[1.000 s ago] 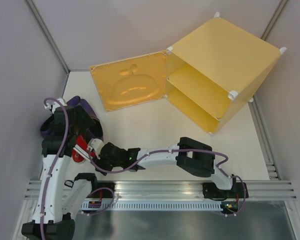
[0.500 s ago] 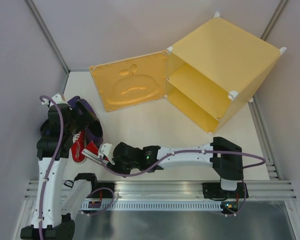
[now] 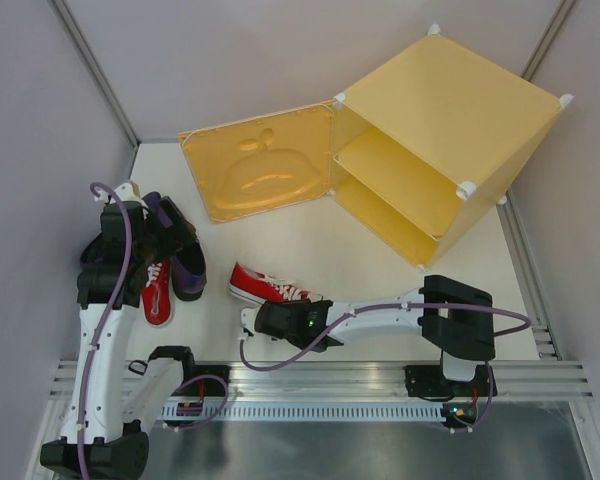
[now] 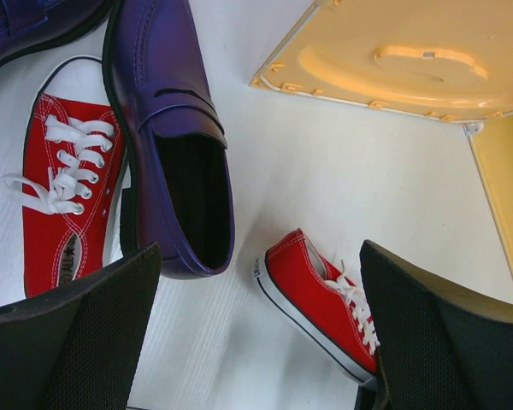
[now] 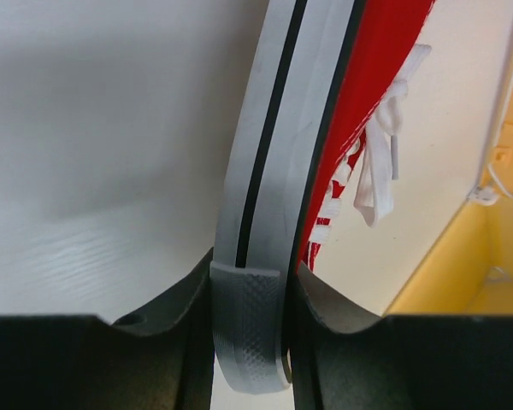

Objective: Place and organize the shoes in the shoe cabinet

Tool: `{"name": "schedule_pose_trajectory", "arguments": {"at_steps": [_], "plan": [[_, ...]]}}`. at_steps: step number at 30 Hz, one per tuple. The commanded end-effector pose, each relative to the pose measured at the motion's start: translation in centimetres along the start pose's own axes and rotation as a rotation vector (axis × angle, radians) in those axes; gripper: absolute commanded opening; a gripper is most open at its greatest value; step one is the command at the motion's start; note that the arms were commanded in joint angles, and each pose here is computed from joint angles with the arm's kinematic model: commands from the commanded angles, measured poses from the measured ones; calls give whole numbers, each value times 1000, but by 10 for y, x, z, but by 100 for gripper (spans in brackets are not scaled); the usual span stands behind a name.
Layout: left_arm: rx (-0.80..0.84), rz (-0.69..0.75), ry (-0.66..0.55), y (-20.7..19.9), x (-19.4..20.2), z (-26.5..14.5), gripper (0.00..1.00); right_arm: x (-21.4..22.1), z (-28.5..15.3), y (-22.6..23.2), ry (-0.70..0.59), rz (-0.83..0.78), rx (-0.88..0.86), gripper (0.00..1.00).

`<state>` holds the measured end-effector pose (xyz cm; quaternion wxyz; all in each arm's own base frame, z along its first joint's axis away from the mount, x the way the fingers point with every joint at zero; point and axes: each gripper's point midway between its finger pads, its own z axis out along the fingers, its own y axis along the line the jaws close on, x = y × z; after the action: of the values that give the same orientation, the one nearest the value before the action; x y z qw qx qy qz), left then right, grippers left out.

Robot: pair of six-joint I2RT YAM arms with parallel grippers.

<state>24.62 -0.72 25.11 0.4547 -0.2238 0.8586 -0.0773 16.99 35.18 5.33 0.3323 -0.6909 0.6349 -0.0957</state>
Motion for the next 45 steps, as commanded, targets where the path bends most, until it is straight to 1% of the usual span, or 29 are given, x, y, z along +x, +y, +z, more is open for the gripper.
{"name": "schedule_pose_trajectory", "arguments": {"at_steps": [1,2,3,4,6,7,9,10,13,15,16,17,22,26,27,31,36,37,38,40,43,44,45], "plan": [[30,47,-40,-4,-9,0,100,8,6,-51,89,-29,261,6],[29,50,-43,-3,-9,-1,100,12,7,-51,111,-34,274,11],[25,51,-42,-2,-8,-1,100,17,9,-50,133,-36,280,21],[29,49,-46,-3,-8,-2,100,22,10,-47,152,-26,280,38],[32,47,-48,-2,-7,-2,100,35,7,-44,188,-24,287,43],[38,46,-51,-3,-7,-3,100,36,3,-45,180,14,295,50],[43,40,-49,-3,-4,-2,100,46,-1,-42,184,43,294,58],[45,38,-48,-3,-4,-2,100,46,-7,-45,167,78,298,71],[55,34,-38,-4,1,-2,100,50,-12,-35,134,162,246,89],[68,27,-35,-5,4,-2,100,56,-13,-31,134,227,237,91],[71,22,-32,-5,5,-2,100,57,-14,-30,128,256,235,94],[75,23,-28,-6,7,-2,100,59,-15,-26,130,311,229,95],[77,29,-1,-4,17,7,100,69,-11,-18,122,464,199,95],[76,30,1,-2,22,13,100,88,3,-31,143,592,226,95],[73,30,5,0,25,16,100,98,8,-38,161,633,243,95],[106,32,14,-2,35,23,100,105,17,-68,159,725,289,95],[157,45,23,-8,45,36,100,96,32,-113,105,857,316,94],[160,51,22,-7,45,37,100,92,34,-118,95,866,311,94],[158,53,28,-6,49,39,100,88,36,-134,80,890,325,94],[159,60,23,-6,48,40,100,84,44,-144,72,909,322,94],[151,67,13,-4,46,39,100,80,44,-172,56,969,374,92],[147,67,9,-3,46,40,100,78,36,-179,66,978,386,91],[146,67,1,-3,45,38,100,75,28,-184,47,1018,393,90]]}}
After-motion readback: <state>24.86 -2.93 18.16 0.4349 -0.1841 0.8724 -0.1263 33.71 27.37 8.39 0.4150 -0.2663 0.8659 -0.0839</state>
